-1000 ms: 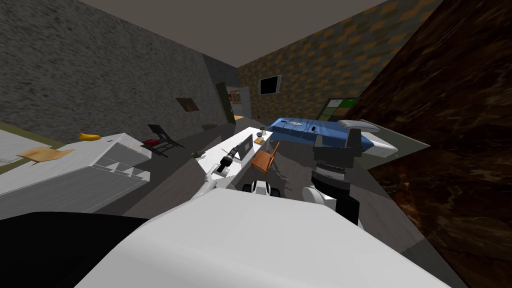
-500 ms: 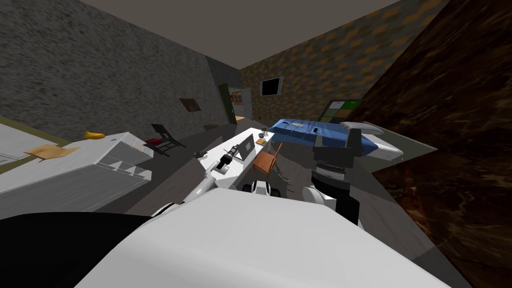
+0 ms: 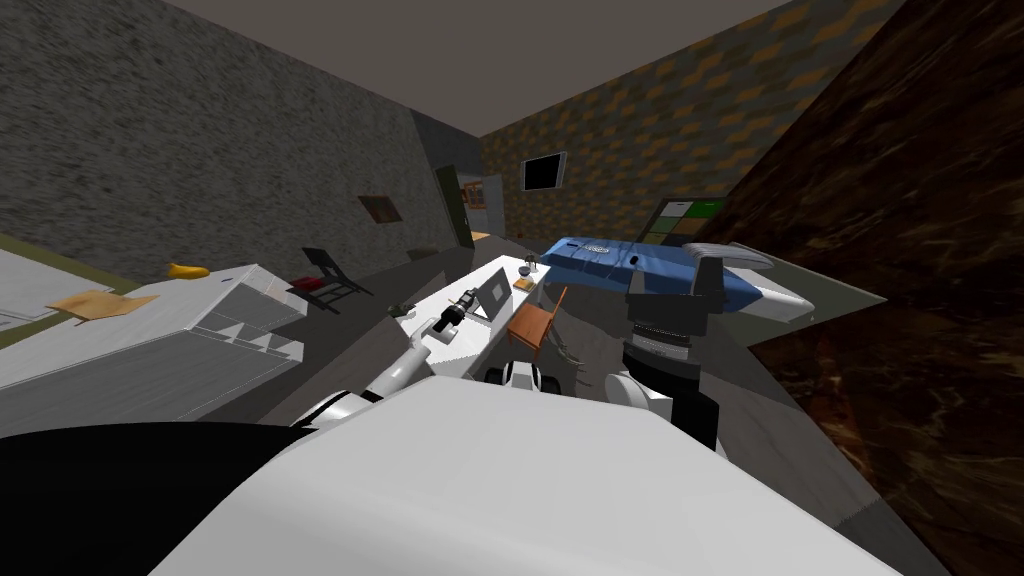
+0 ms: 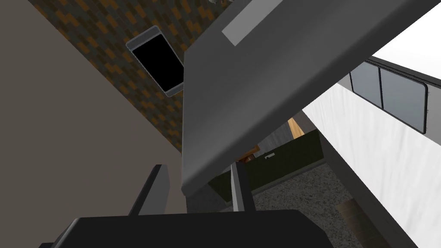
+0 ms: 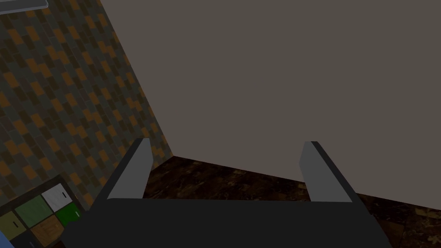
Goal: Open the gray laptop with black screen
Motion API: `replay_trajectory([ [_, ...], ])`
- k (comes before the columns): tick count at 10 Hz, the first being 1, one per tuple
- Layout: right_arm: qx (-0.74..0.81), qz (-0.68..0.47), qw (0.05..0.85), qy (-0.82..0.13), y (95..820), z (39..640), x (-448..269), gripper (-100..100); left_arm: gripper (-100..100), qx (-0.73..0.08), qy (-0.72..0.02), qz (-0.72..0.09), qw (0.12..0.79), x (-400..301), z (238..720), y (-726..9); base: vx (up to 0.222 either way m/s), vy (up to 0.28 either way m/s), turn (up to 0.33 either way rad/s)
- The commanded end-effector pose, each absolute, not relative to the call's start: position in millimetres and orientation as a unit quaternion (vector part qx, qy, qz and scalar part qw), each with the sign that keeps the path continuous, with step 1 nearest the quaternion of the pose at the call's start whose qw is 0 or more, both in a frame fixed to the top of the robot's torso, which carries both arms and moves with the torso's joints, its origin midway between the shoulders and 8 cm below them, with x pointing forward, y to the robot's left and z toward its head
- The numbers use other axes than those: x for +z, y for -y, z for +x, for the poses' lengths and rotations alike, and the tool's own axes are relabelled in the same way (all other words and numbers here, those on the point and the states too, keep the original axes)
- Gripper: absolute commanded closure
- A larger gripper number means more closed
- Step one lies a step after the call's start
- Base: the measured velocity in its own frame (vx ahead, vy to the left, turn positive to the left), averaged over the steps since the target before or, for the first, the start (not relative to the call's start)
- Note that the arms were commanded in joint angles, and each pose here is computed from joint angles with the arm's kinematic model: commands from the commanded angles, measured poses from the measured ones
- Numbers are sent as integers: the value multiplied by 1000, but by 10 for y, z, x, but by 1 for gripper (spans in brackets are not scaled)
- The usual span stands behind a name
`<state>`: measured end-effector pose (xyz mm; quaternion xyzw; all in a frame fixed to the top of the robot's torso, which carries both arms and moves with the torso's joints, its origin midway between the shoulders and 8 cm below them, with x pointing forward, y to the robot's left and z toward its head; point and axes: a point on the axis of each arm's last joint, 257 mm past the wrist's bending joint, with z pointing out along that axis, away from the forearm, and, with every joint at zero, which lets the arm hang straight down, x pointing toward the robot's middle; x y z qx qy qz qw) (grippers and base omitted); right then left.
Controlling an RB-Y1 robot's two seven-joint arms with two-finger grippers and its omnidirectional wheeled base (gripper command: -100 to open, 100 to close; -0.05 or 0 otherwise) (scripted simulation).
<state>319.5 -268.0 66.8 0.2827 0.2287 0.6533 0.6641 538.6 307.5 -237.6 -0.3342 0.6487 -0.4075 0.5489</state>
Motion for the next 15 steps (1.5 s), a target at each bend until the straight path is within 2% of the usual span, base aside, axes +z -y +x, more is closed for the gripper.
replay_trajectory([
  [1,653,283,664,-229,2680,3195,668,0,100,-422,-639,-370,526,-2476,5407,-3056,11,115,-60],
  [3,653,283,664,-229,2680,3196,667,0,100,-434,-629,-403,504,-2592,5414,-3014,-13,81,-131],
  [12,653,283,664,-229,2680,3195,668,0,100,-434,-629,-403,504,-2592,5414,-3014,-3,2,-9],
  [13,653,283,664,-229,2680,3195,668,0,100,-445,-618,-430,485,-2659,5404,-3006,-30,22,-99],
  [15,653,283,664,-229,2680,3196,668,0,100,-445,-618,-430,485,-2659,5404,-3006,-14,10,-47],
])
